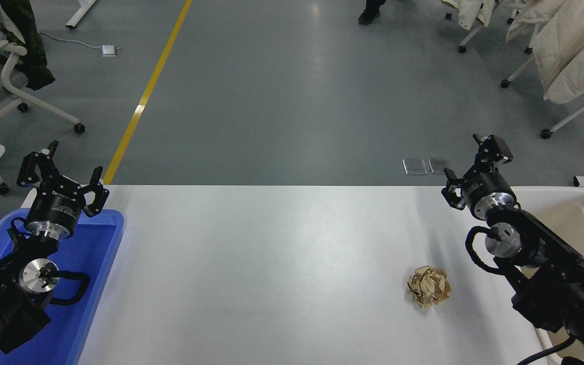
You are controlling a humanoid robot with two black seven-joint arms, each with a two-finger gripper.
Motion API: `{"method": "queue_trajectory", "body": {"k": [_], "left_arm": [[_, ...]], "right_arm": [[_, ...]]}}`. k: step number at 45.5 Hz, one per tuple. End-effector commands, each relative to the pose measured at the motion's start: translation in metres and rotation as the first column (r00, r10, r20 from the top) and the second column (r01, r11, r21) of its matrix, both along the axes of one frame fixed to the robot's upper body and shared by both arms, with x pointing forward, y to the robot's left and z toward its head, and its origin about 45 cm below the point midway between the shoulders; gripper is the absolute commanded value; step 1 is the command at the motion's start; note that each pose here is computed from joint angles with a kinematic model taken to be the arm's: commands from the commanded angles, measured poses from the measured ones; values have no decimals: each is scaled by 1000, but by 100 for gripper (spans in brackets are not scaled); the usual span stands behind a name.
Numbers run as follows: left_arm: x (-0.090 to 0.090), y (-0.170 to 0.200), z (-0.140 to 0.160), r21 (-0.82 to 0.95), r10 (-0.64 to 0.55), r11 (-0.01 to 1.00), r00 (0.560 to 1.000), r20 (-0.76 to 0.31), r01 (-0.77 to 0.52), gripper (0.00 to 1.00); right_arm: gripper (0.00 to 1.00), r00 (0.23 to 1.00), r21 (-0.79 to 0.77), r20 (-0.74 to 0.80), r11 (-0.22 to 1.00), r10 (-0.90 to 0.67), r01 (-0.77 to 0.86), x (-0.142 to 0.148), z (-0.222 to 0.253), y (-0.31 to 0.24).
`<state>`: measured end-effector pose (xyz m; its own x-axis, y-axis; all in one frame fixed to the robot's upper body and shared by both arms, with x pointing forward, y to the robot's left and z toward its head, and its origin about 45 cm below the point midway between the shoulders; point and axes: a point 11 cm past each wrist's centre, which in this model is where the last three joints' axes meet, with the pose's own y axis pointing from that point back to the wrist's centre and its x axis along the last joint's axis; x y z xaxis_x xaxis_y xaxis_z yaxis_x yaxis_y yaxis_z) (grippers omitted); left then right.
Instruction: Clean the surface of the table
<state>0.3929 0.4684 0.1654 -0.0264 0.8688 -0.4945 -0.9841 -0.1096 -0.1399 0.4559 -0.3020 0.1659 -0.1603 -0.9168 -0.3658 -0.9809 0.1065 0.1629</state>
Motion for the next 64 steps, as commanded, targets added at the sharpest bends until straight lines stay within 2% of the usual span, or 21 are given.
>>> {"method": "queue_trajectory", "body": {"k": [1, 40, 52, 58, 64], "left_arm": [[0, 0, 0, -1, -1, 1000, 1000, 1, 1, 100], [0, 0, 0, 0, 0, 1000, 1000, 0, 0, 100], [0, 0, 0, 0, 0, 1000, 1000, 0, 0, 100], [0, 0, 0, -1, -1, 1000, 1000, 1, 1, 100], [0, 0, 0, -1, -1, 1000, 1000, 1, 1, 100]], "right_arm": [[100, 1000, 25, 20, 1000, 3, -4, 4, 1, 17], [100, 1000, 18, -2, 1000, 23, -22, -2, -10, 18], [100, 1000, 8, -16, 1000, 25, -24, -12, -21, -1], [100, 998, 9, 10, 998, 55, -55, -11, -13, 2], [100, 993, -61, 16, 991, 118, -116, -13, -5, 1]]}}
